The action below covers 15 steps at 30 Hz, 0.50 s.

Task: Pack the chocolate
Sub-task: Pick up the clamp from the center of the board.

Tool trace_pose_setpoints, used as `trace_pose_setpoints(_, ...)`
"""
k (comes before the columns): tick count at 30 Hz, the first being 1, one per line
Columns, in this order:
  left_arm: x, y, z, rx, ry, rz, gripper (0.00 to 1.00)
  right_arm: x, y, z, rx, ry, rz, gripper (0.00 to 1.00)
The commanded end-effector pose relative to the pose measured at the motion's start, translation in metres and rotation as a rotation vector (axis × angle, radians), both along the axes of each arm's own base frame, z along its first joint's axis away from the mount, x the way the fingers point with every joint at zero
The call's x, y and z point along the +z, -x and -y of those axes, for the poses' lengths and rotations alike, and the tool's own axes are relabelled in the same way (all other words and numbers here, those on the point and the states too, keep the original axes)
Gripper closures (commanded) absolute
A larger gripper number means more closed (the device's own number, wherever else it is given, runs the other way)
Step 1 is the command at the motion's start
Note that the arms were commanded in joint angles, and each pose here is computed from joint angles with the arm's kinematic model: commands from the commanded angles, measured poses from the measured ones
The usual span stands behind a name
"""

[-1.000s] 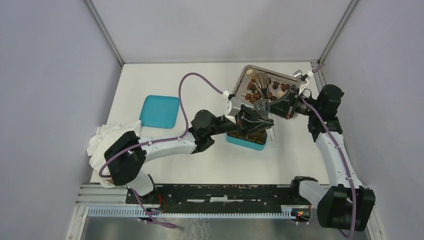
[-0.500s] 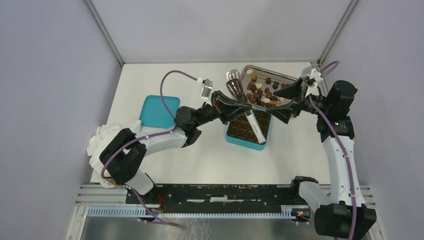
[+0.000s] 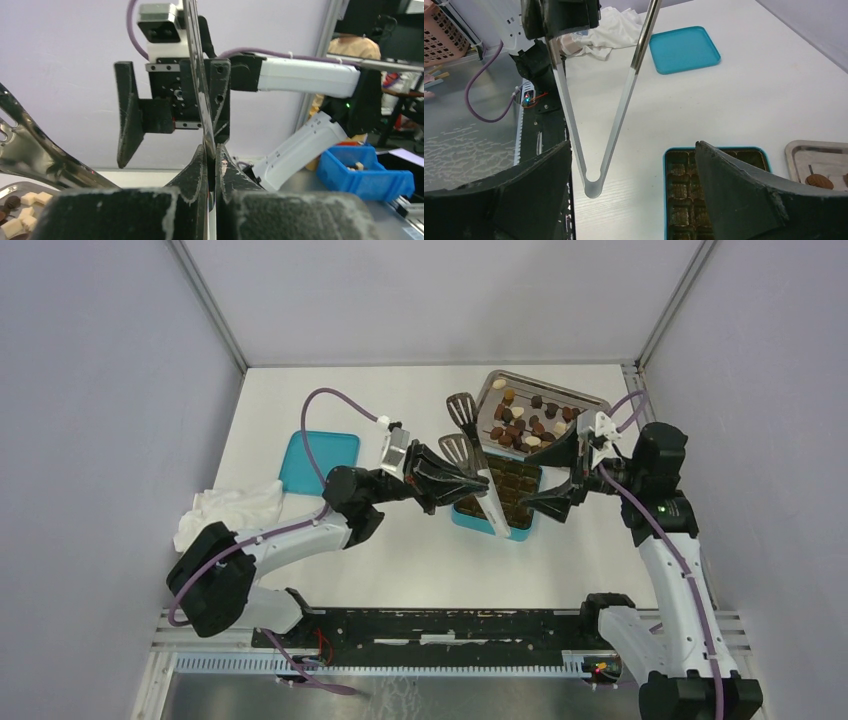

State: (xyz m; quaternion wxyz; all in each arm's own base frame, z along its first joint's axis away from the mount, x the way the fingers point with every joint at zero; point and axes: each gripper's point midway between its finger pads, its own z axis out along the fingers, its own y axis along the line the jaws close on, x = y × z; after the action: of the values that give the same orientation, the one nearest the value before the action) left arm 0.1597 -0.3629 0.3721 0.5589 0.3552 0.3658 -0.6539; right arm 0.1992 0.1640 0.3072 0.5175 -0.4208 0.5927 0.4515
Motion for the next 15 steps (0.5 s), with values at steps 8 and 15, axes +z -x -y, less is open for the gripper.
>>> trace_pose_setpoints(8,0.021,0.029,0.011,-0.148,0.015,0.172,0.98,0.013,-0.006,-0.032,0.009,-0.078,-0.107,0.14)
trace_pose_setpoints(15,0.022,0.022,0.017,-0.127,0.022,0.151,0.98,0.006,-0.007,-0.041,0.008,-0.092,-0.158,0.36)
